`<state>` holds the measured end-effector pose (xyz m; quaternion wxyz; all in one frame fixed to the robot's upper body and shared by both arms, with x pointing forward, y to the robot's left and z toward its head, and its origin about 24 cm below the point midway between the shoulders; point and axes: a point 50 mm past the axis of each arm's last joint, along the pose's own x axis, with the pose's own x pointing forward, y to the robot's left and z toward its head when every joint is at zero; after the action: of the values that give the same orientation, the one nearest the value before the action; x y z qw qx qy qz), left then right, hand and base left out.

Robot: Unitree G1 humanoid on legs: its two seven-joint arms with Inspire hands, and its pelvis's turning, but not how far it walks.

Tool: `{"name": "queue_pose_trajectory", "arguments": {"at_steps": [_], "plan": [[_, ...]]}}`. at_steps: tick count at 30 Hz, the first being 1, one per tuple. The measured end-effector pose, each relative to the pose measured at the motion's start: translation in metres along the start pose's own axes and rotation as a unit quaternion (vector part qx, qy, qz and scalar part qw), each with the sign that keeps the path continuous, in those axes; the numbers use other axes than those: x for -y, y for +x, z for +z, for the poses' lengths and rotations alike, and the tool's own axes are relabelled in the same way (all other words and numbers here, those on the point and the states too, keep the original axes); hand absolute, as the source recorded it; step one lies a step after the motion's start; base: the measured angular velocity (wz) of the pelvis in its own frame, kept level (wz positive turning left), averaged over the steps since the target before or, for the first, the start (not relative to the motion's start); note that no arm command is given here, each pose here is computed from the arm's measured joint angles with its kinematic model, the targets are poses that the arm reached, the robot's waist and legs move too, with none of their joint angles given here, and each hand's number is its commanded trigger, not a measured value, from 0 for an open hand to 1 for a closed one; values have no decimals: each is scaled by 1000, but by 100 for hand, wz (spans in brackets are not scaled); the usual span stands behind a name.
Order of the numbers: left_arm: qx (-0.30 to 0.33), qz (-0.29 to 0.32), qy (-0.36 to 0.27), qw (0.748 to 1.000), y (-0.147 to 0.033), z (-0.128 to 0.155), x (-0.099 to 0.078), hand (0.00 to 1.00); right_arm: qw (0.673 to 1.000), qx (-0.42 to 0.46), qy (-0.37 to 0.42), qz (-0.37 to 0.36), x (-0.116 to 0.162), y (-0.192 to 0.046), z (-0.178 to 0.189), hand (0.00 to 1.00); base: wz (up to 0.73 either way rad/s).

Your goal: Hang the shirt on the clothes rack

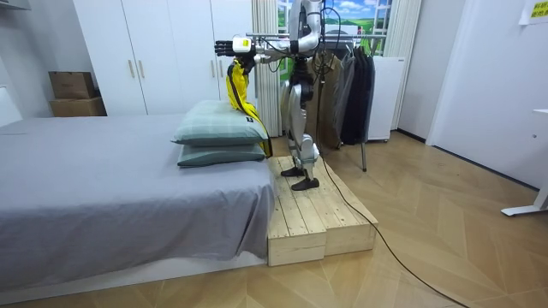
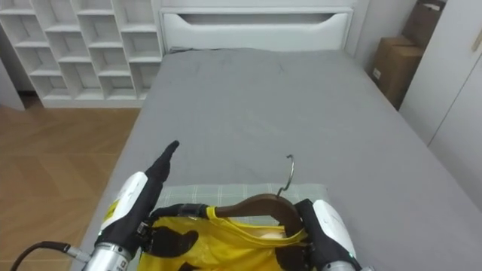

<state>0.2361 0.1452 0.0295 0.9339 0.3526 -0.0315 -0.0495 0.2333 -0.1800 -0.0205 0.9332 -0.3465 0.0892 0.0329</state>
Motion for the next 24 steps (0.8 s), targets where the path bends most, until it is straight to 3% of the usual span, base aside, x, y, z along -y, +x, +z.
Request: {"name": "queue_pose_trajectory", "arguments": {"at_steps": [24], "plan": [[-44,24,-34,998,-12,-18,-8,0,1000,-8,17,-21,6,0,-3,100,1]]}}
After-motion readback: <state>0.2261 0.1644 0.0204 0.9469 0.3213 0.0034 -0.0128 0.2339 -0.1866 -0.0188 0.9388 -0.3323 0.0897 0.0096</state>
